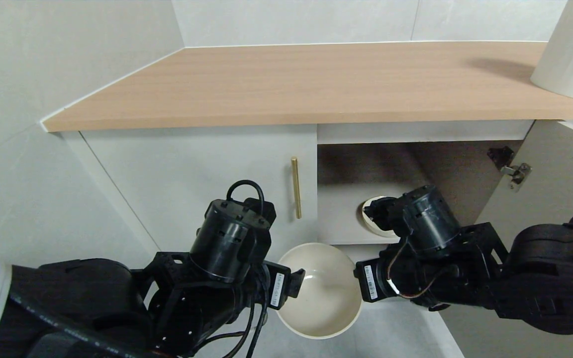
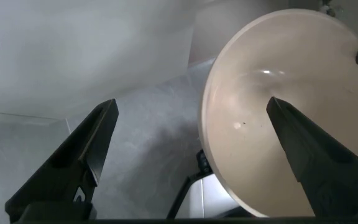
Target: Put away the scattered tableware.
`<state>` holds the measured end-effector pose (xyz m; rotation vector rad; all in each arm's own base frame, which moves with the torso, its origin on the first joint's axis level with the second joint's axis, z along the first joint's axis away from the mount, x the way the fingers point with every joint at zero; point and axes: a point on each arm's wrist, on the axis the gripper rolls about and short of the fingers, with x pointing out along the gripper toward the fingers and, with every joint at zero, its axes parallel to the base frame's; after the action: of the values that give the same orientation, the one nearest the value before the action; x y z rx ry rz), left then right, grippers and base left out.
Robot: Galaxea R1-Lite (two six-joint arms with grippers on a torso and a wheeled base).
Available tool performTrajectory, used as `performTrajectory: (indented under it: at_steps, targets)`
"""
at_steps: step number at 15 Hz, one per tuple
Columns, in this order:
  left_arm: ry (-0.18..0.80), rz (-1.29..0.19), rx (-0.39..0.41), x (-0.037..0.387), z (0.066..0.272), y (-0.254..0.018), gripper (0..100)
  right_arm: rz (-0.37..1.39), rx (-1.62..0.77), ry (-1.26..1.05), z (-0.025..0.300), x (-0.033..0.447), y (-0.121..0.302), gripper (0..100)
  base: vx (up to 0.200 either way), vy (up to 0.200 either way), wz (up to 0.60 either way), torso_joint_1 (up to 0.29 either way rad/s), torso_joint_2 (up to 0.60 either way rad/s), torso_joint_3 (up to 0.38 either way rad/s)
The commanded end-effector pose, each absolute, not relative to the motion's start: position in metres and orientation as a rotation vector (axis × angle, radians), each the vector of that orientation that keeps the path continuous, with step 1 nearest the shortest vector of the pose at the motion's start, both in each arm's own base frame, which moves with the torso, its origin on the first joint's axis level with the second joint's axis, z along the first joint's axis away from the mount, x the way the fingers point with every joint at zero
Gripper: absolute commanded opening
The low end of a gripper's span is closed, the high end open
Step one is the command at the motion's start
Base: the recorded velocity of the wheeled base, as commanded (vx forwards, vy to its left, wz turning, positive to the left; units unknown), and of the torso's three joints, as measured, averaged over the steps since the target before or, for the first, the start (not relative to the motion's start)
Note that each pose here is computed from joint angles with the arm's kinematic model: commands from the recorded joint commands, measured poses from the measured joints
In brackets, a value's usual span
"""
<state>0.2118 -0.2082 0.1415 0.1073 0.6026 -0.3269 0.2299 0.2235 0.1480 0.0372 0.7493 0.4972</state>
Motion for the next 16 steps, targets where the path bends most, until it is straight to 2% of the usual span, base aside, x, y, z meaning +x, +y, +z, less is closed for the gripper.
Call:
performTrajectory:
  at_steps: [1, 7, 16]
  targets:
    - [0.597, -0.327, 0.100, 0.211, 0.144, -0.207, 100, 0.486, 0.042, 0.746, 0.148, 0.233, 0.221, 0, 0.000, 0.000, 0.00, 0.000, 0.00, 0.000]
    - [0.595, -0.320, 0.096, 0.213, 0.145, -0.206, 100, 0.299, 0.116, 0.607, 0.155, 0.268, 0.188, 0, 0.000, 0.000, 0.00, 0.000, 0.00, 0.000]
    - [0.596, -0.319, 0.095, 0.213, 0.145, -0.205, 100, 0.079, 0.217, 0.480, 0.119, 0.342, 0.156, 0, 0.000, 0.000, 0.00, 0.000, 0.00, 0.000]
